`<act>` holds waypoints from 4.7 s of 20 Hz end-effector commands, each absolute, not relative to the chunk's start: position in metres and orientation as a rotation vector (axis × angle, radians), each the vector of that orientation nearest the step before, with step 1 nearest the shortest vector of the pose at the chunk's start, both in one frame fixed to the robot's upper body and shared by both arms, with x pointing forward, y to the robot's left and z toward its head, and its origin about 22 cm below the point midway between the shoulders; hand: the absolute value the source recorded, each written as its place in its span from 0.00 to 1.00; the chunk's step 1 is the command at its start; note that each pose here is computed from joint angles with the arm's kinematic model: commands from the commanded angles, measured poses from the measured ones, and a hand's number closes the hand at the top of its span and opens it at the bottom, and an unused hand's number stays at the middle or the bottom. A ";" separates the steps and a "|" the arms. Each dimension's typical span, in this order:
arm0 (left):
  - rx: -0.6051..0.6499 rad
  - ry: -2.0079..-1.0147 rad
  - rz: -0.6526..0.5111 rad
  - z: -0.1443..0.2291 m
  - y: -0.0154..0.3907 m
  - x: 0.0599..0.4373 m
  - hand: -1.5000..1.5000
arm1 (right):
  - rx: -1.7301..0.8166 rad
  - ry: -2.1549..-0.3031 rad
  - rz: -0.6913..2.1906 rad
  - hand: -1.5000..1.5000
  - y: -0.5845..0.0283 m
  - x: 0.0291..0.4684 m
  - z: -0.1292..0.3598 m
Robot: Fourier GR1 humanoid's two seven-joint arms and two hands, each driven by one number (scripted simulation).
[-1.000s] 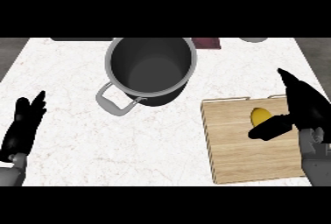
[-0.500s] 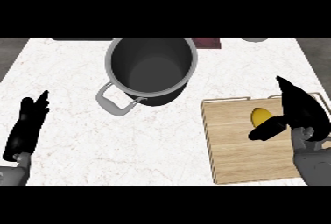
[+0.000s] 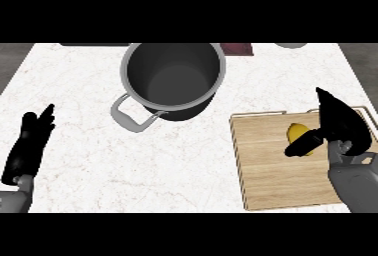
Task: Pick the lemon from the tray and place it in the pot
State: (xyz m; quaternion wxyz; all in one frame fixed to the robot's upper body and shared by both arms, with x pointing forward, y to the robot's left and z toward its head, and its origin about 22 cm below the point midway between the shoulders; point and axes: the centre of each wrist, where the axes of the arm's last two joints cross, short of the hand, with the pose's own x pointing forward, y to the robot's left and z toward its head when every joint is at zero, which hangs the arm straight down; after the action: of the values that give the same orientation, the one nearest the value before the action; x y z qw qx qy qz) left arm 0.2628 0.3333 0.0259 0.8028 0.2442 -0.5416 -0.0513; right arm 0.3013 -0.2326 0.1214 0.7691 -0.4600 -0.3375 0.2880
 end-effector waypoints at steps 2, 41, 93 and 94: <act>0.510 -1.160 -0.097 0.024 0.329 0.262 0.50 | -1.015 -0.523 0.592 0.00 -0.226 0.315 0.120; 0.525 -1.166 -0.111 0.036 0.340 0.257 0.50 | -1.179 -0.701 0.683 1.00 -0.226 0.301 0.068; 0.508 -1.187 -0.140 0.026 0.323 0.262 0.50 | -1.038 -1.356 0.728 1.00 -0.015 0.381 0.231; 0.502 -1.187 -0.143 0.035 0.321 0.278 0.50 | -0.997 -1.374 0.673 1.00 -0.001 0.375 0.248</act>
State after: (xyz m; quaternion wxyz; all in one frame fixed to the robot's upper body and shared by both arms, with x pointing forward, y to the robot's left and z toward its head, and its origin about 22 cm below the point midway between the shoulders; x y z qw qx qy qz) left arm 0.2737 0.3199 0.0293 0.7996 0.2350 -0.5491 -0.0629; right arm 0.3597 -0.0117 0.2548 0.5722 -0.4513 -0.6121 0.3068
